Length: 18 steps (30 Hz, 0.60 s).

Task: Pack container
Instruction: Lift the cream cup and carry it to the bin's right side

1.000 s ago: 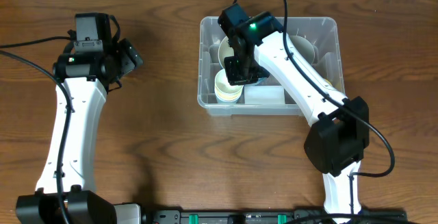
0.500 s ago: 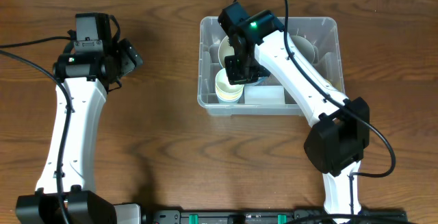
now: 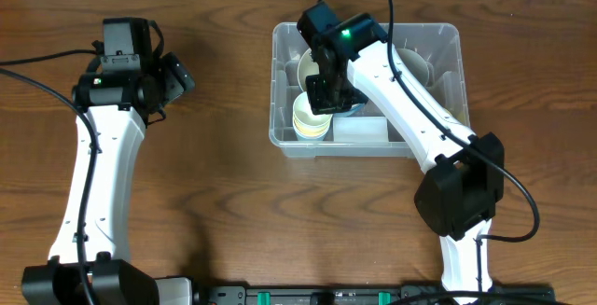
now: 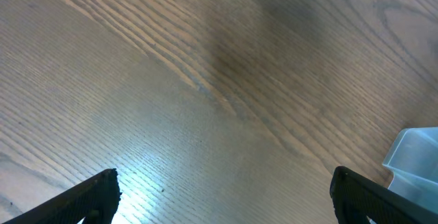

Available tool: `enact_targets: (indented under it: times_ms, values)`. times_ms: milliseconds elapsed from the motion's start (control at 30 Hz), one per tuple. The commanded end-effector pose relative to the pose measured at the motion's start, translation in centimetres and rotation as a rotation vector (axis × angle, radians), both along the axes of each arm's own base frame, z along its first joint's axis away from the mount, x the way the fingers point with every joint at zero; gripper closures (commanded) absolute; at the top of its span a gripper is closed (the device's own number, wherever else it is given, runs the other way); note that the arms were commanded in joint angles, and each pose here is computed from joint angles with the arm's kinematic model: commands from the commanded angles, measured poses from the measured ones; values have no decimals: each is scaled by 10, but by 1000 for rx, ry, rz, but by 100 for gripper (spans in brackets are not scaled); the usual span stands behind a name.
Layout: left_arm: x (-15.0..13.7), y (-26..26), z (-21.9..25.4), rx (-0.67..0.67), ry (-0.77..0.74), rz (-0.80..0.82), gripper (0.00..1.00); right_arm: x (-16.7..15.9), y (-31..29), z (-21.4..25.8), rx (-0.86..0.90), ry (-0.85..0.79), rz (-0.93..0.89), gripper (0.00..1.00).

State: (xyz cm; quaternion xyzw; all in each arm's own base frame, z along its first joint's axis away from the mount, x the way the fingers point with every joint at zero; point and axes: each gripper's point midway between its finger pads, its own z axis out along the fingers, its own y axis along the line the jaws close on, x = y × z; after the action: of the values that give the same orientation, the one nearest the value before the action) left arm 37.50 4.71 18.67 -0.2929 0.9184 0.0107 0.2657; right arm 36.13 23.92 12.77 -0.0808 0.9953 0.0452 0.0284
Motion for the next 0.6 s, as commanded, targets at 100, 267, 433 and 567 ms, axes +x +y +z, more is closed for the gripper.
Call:
enact_targets:
  times_ms: [100, 267, 433, 567]
  values:
    - [1, 3, 13, 0, -35, 19, 2, 13, 7, 21, 41, -64, 14, 99]
    - [1, 3, 13, 0, -35, 19, 2, 25, 10, 52, 62, -145, 10, 99]
    - [1, 3, 13, 0, -35, 19, 2, 29, 8, 82, 73, -203, 5, 99]
    - [1, 3, 13, 0, -35, 19, 2, 29, -1, 98, 49, -233, -5, 99]
